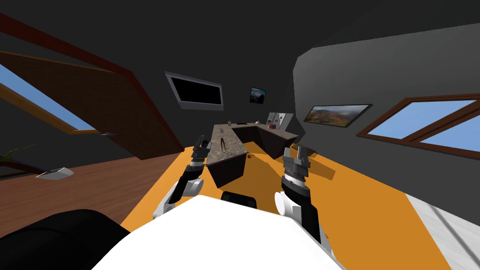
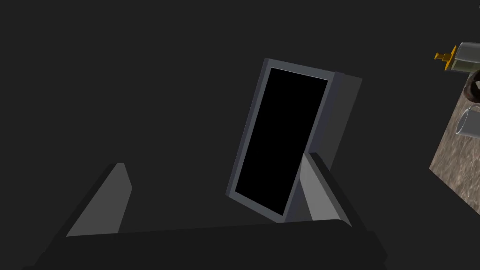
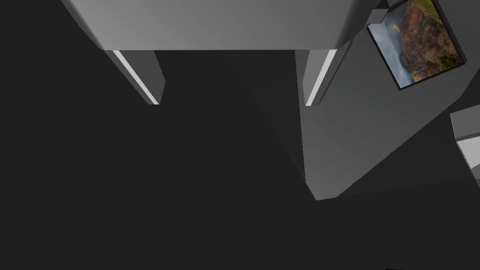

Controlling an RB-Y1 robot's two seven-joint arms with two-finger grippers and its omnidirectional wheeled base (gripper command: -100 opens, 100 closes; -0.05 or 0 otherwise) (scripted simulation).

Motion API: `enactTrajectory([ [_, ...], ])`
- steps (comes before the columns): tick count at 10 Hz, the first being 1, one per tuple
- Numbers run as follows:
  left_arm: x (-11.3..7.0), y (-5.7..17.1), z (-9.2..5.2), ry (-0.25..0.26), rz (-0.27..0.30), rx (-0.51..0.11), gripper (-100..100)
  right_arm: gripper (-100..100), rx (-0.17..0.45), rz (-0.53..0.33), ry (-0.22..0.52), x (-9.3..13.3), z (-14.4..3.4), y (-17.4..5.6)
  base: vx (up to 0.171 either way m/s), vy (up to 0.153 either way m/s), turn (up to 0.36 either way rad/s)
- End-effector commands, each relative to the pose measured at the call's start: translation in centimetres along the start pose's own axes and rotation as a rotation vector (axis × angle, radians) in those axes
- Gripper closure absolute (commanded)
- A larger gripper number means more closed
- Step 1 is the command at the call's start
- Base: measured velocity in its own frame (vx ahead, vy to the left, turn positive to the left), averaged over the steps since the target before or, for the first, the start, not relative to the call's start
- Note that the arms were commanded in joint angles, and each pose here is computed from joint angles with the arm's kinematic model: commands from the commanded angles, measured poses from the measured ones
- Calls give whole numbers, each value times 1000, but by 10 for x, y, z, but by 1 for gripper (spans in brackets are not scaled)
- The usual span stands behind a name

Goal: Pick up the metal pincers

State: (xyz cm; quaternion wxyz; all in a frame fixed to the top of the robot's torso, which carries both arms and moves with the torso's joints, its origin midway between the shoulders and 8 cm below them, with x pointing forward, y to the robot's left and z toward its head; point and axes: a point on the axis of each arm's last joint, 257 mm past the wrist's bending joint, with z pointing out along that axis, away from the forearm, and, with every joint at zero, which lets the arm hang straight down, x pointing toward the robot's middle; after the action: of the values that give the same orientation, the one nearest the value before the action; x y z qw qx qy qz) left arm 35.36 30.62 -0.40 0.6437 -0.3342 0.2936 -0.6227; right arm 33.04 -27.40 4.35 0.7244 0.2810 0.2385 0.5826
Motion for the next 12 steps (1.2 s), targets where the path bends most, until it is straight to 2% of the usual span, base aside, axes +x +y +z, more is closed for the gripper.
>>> enactTrajectory([
  [1, -8, 7, -1, -13, -39, -21, -100, 0, 0, 0, 0, 0, 0, 0, 58, -44, 16],
  [6, -35, 33, -5, -79, -185, -88, -100, 0, 0, 0, 0, 0, 0, 0, 67, -42, 20],
  [12, -76, 72, -17, -205, -411, -168, -100, 0, 0, 0, 0, 0, 0, 0, 73, -68, 25],
])
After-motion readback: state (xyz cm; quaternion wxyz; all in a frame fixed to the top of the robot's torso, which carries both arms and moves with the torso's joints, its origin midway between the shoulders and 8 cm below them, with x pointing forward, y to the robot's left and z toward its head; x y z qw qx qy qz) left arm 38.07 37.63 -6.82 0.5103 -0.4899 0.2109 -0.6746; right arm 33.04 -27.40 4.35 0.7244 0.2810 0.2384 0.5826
